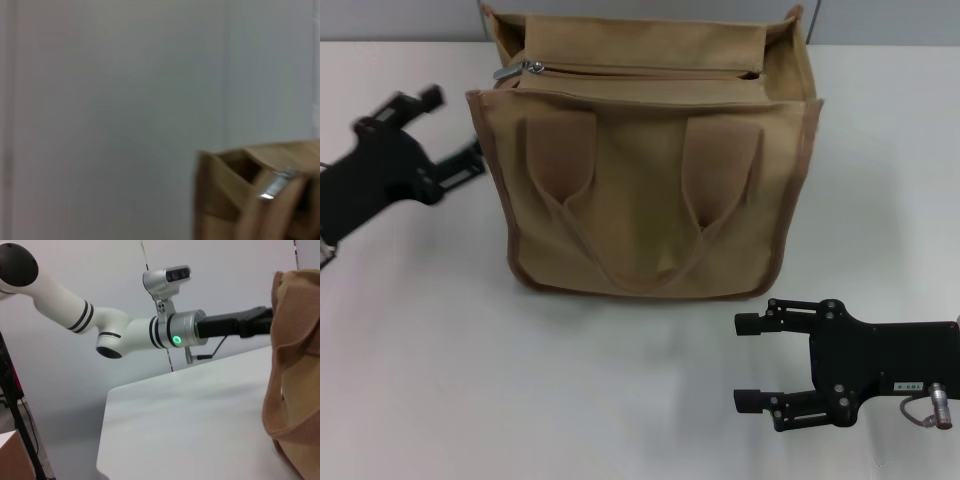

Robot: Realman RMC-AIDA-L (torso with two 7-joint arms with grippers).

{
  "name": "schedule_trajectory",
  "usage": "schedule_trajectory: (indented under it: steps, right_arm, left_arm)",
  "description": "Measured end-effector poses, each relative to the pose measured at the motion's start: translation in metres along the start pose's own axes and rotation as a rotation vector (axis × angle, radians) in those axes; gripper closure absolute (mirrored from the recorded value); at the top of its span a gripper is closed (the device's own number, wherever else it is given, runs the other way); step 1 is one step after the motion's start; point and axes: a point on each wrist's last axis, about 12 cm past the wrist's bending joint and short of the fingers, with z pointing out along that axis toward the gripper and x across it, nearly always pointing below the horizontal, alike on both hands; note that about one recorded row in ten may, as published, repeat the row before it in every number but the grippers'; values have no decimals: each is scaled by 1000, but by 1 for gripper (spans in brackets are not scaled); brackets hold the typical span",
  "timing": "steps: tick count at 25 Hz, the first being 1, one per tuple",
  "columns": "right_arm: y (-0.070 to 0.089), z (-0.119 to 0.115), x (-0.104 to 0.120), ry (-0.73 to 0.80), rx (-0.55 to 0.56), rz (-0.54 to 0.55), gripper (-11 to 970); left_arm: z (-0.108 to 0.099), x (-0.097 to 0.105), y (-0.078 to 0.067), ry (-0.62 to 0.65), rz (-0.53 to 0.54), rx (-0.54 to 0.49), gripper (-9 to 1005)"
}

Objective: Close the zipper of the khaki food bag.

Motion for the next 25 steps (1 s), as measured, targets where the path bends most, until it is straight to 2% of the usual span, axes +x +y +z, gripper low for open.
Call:
schedule_trajectory:
  steps: [4, 7, 8, 13, 14, 18, 25]
  right_arm:
    - [-1, 0, -1, 0, -1, -2, 149]
    - [-1, 0, -1, 0, -1, -2, 149]
    - [-1, 0, -1, 0, -1, -2, 150]
    - [0, 0, 0, 0, 0, 0, 150]
    - [0, 0, 0, 0, 0, 1, 150]
    - [0, 0, 0, -1, -1, 2, 150]
    - [0, 1, -1, -2, -4, -1, 150]
  left_arm:
    - [13, 1, -2, 27, 43, 26, 184]
    - [13, 1, -2, 27, 43, 26, 186]
    - [17, 0, -1, 7, 69, -16, 186]
    - [19, -3, 2, -43, 106, -76, 188]
    - [15, -4, 5, -74, 135, -129, 189]
    - [12, -5, 4, -122, 157, -181, 190]
    - [17, -6, -4, -165, 189, -165, 193]
